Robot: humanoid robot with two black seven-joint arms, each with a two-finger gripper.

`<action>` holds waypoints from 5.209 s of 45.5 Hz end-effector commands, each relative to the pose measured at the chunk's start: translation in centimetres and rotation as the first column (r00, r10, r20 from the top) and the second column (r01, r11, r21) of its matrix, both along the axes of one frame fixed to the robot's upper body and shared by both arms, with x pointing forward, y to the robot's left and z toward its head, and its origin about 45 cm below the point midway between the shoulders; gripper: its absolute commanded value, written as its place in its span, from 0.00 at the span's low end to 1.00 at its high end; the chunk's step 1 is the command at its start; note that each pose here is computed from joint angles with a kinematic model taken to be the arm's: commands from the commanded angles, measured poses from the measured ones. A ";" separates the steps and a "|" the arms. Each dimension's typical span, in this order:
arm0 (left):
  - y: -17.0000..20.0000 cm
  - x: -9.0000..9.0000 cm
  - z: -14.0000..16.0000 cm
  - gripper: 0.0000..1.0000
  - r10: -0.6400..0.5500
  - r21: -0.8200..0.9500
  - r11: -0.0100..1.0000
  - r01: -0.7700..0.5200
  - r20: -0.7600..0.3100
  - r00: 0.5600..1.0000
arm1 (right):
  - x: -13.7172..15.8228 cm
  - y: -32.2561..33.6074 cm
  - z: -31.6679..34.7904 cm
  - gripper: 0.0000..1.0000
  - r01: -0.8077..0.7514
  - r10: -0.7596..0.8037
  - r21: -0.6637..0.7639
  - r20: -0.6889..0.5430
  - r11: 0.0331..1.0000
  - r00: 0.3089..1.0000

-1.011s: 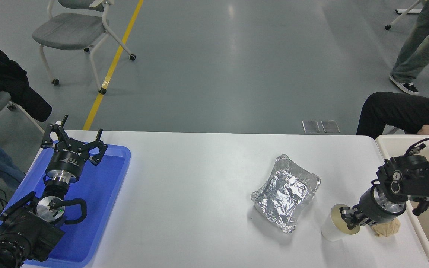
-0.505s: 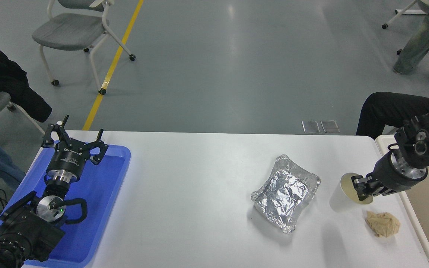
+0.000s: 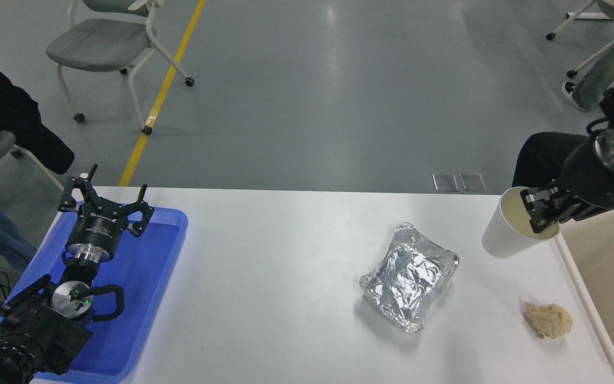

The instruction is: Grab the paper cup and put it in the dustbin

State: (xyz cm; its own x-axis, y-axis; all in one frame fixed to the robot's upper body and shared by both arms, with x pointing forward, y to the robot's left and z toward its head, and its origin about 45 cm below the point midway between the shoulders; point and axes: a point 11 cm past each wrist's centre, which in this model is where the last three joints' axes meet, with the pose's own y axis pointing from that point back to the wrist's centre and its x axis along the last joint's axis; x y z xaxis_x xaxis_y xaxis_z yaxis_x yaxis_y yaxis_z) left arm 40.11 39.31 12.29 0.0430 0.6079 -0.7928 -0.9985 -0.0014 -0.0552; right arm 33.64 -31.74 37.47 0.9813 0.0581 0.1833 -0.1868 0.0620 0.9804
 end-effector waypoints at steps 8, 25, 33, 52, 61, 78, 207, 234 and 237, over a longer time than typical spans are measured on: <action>0.0 0.0 0.0 1.00 -0.001 0.001 1.000 0.001 0.000 1.000 | -0.4 -0.6 2.2 0.00 0.013 -0.013 -0.049 0.016 0.999 1.000; 0.0 0.0 0.0 1.00 0.002 0.000 1.000 -0.002 0.001 1.000 | -1.3 -8.1 3.1 0.00 0.066 -0.056 -0.198 0.055 0.978 0.997; 0.1 -0.1 -0.1 1.00 0.004 0.001 1.000 -0.004 -0.002 1.000 | -1.8 -14.6 2.4 0.00 0.141 -0.119 -0.246 0.104 0.959 0.987; 0.1 -0.1 -0.1 1.00 0.004 0.002 1.000 -0.004 -0.002 1.000 | -1.4 -27.8 -3.8 0.00 0.384 -0.295 -0.292 0.305 0.876 0.905; 0.1 -0.1 -0.1 1.00 0.005 0.001 1.000 -0.005 -0.001 1.000 | -2.2 -31.0 -8.8 0.00 0.436 -0.293 -0.311 0.413 0.844 0.862; 0.0 -0.1 0.0 1.00 0.002 0.001 1.000 -0.002 0.000 1.000 | -2.5 -29.3 -20.3 0.00 0.456 -0.255 -0.254 0.560 0.853 0.789; -0.2 0.1 0.0 1.00 -0.004 -0.003 1.000 0.004 0.001 1.000 | -0.3 -2.2 -6.1 1.00 0.015 -0.010 0.073 -0.069 0.997 0.998; 0.0 -0.1 -0.1 1.00 0.002 0.001 1.000 -0.002 -0.003 1.000 | 0.3 9.9 -0.6 1.00 -0.124 0.131 0.098 -0.069 0.987 0.989; 0.0 -0.1 -0.1 1.00 0.001 0.000 1.000 -0.001 -0.003 1.000 | 0.2 10.9 -0.3 1.00 -0.133 0.139 0.088 -0.068 0.987 0.988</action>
State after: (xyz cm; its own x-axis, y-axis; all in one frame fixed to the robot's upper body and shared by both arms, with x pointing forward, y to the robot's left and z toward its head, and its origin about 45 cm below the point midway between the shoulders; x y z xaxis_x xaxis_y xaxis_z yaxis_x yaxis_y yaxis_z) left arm 40.07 39.26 12.21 0.0416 0.6076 -0.7932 -0.9985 -0.0022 -0.0540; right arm 34.01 -25.21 35.78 0.9852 0.1233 0.1190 -0.1117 -0.0650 0.9916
